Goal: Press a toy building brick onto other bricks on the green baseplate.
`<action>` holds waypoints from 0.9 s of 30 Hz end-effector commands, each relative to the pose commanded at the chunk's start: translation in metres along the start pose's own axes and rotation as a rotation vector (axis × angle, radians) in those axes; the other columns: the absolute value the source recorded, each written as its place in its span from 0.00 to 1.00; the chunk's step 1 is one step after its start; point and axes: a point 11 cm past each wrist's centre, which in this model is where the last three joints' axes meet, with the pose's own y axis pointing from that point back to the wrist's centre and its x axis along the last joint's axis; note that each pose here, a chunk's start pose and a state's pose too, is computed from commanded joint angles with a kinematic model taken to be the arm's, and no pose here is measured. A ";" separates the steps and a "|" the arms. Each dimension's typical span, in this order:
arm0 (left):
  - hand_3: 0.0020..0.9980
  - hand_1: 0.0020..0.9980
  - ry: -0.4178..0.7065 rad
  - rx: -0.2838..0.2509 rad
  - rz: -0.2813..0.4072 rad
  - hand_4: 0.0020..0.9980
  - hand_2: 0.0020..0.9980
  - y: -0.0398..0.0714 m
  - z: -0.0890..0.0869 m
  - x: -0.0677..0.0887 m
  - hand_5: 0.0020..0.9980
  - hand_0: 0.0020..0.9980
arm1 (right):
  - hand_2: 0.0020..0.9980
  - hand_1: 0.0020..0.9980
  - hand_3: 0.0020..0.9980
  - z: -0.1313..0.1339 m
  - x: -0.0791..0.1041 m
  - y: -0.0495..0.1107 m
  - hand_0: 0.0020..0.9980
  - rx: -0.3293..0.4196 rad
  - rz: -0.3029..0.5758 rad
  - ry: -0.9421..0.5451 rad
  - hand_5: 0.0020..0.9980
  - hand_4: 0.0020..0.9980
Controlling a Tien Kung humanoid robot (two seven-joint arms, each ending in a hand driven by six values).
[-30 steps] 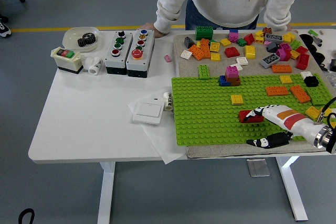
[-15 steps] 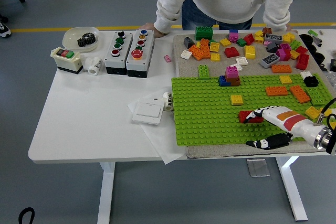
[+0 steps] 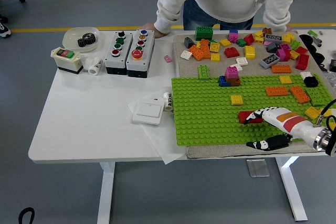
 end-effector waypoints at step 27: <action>0.60 0.75 0.001 -0.002 -0.009 0.67 0.73 0.000 0.000 -0.002 0.60 0.75 | 0.78 0.76 0.71 -0.005 0.016 0.000 0.82 0.027 0.061 -0.018 0.62 0.88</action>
